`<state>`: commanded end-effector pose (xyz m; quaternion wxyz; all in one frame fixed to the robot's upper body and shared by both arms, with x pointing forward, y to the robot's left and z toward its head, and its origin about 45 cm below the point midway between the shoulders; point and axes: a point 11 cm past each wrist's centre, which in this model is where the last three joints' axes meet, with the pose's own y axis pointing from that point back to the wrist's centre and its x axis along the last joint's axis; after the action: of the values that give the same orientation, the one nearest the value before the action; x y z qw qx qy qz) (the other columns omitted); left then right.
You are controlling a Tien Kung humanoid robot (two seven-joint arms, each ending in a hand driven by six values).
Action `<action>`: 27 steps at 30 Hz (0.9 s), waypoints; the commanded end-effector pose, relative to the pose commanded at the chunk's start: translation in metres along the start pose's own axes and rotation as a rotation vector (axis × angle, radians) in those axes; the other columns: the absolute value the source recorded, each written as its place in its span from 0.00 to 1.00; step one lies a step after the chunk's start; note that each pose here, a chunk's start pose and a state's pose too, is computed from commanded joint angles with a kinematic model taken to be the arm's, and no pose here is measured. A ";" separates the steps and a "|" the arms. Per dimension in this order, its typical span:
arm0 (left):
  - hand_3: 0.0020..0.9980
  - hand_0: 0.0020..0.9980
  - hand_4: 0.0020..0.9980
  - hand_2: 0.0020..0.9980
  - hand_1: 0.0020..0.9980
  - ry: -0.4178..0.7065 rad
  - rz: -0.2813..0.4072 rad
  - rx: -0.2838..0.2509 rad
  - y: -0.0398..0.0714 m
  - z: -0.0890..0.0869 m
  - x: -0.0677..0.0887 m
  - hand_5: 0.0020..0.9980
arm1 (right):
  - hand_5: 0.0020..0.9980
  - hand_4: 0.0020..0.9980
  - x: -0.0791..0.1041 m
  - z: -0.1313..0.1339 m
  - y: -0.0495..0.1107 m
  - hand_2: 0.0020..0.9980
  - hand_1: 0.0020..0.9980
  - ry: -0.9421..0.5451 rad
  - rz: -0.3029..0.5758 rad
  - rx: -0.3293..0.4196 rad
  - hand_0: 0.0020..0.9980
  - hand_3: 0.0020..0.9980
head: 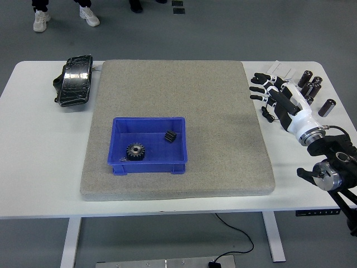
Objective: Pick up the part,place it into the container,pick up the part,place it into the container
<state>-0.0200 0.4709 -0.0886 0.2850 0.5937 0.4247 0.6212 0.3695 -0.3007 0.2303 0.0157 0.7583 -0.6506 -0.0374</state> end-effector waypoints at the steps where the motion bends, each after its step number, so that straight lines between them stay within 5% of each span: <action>1: 0.58 0.68 0.57 0.63 0.67 0.000 0.000 0.000 0.000 0.000 0.000 0.48 | 0.50 0.82 0.000 -0.001 0.000 0.72 0.71 0.002 0.001 0.004 0.67 0.69; 27: 0.58 0.68 0.58 0.63 0.67 -0.003 0.002 -0.004 0.000 0.004 0.004 0.47 | 0.50 0.82 0.019 -0.023 -0.001 0.72 0.70 0.006 0.069 0.070 0.67 0.69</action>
<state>-0.0170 0.4752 -0.0866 0.2861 0.5944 0.4223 0.6217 0.3751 -0.3198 0.2524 -0.0077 0.7356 -0.6772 -0.0119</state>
